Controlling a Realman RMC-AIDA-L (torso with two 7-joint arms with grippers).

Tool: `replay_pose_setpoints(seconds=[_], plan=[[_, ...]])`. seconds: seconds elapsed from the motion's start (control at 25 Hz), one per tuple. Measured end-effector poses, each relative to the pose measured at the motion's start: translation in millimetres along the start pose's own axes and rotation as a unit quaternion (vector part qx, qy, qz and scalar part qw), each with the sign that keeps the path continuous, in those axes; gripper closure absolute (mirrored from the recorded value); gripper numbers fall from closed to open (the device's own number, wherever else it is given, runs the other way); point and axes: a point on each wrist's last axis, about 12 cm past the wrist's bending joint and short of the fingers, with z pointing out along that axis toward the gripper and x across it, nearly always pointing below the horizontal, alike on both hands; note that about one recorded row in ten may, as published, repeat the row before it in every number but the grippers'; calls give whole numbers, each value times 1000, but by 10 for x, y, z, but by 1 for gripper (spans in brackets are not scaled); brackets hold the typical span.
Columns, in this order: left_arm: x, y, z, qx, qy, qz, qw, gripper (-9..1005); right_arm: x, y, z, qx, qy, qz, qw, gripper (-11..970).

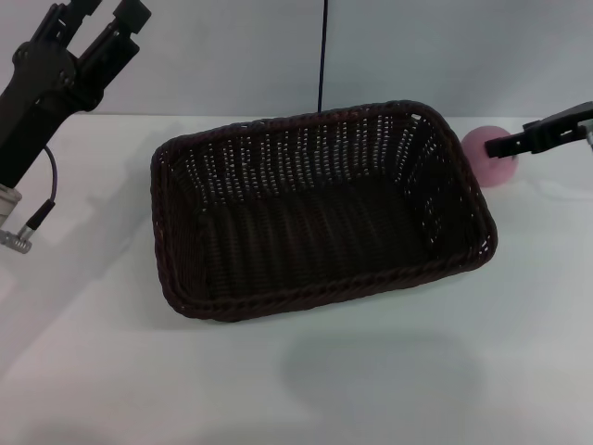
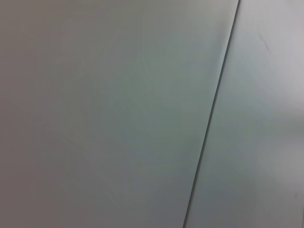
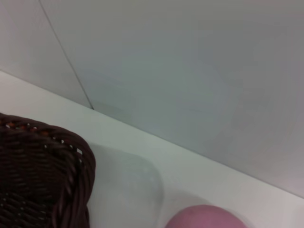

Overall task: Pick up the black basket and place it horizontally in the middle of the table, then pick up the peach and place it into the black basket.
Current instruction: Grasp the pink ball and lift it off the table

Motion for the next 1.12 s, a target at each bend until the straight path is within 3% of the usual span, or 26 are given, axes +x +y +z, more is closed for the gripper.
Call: replay_pose_setpoints(seconds=[0.44, 0.88, 1.12], plan=[[7, 1, 17, 0, 1, -1, 1000, 141, 9, 103, 161, 2, 9, -19, 1000, 380], [26, 10, 40, -2, 3, -6, 1000, 144, 7, 155, 195, -4, 11, -30, 999, 728], [24, 10, 49, -1, 2, -5, 1000, 147, 38, 151, 189, -4, 7, -25, 1000, 790]])
